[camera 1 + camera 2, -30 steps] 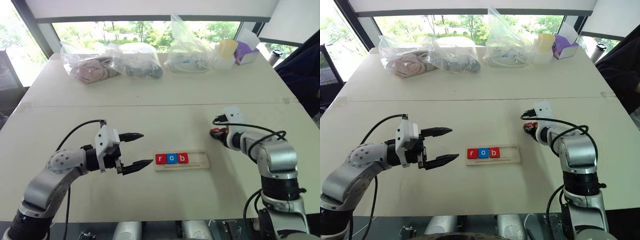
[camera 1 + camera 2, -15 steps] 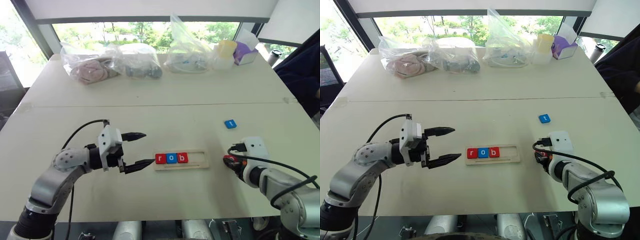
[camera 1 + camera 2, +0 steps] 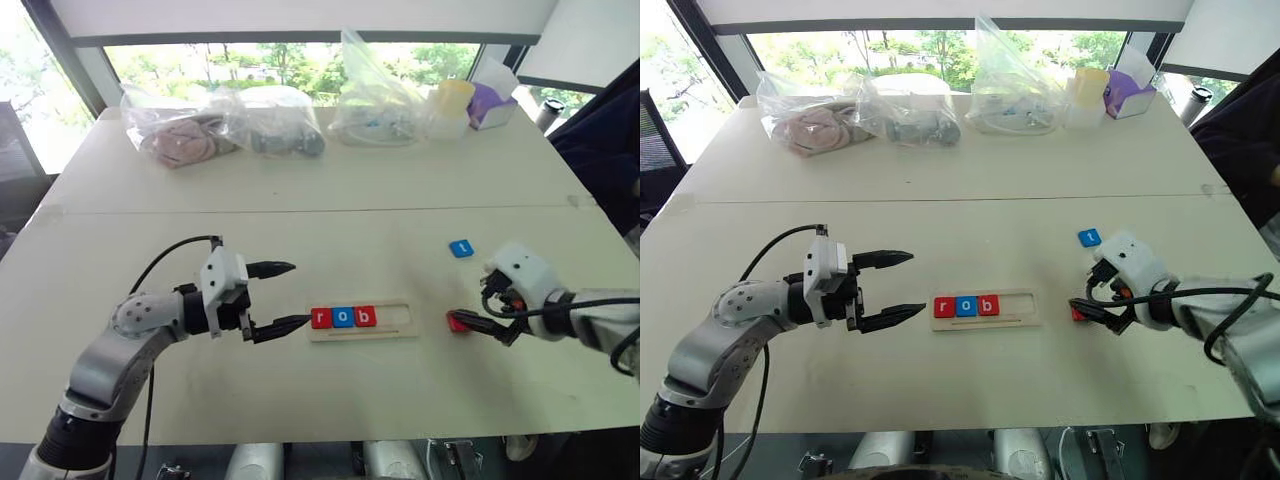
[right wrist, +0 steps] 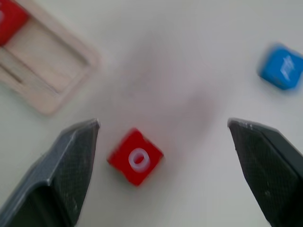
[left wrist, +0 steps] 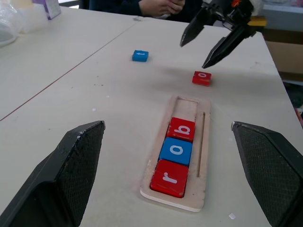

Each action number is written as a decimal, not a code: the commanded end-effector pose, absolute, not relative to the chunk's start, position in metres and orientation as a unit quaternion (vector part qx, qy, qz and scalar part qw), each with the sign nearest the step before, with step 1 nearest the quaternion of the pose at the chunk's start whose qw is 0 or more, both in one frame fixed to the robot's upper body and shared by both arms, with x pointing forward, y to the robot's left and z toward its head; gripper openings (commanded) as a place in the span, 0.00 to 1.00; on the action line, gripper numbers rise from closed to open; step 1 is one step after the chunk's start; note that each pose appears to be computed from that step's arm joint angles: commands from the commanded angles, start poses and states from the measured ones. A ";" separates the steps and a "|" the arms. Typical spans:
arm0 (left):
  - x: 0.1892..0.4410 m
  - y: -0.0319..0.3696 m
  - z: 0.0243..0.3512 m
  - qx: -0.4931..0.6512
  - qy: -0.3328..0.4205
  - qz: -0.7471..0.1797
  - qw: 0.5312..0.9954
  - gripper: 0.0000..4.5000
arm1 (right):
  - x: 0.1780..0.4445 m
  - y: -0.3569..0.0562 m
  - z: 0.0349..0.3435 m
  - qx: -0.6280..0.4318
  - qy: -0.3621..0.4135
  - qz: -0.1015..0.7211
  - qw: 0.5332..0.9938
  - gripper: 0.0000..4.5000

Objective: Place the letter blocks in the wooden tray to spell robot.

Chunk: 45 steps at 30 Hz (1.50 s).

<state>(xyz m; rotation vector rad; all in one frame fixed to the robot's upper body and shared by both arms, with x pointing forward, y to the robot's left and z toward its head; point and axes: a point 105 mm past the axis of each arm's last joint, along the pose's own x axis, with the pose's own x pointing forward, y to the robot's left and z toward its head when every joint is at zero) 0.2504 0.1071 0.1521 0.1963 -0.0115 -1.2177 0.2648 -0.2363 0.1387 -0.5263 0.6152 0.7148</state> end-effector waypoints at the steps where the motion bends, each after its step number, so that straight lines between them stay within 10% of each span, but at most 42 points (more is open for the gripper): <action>1: 0.243 0.103 0.161 0.096 -0.019 -0.585 0.805 1.00 | 0.263 -0.238 0.140 -0.283 0.264 0.450 0.805 0.99; 13: 0.238 0.106 0.170 0.090 -0.020 -0.589 0.803 1.00 | 0.266 -0.258 0.097 -0.299 0.289 0.501 0.759 0.99; 21: 0.238 0.107 0.170 0.093 -0.018 -0.588 0.803 1.00 | 0.271 -0.244 0.095 -0.295 0.261 0.507 0.767 0.24; 45: 0.232 0.105 0.170 0.092 -0.020 -0.580 0.809 1.00 | 0.285 -0.149 0.116 -0.358 0.171 0.615 0.681 0.24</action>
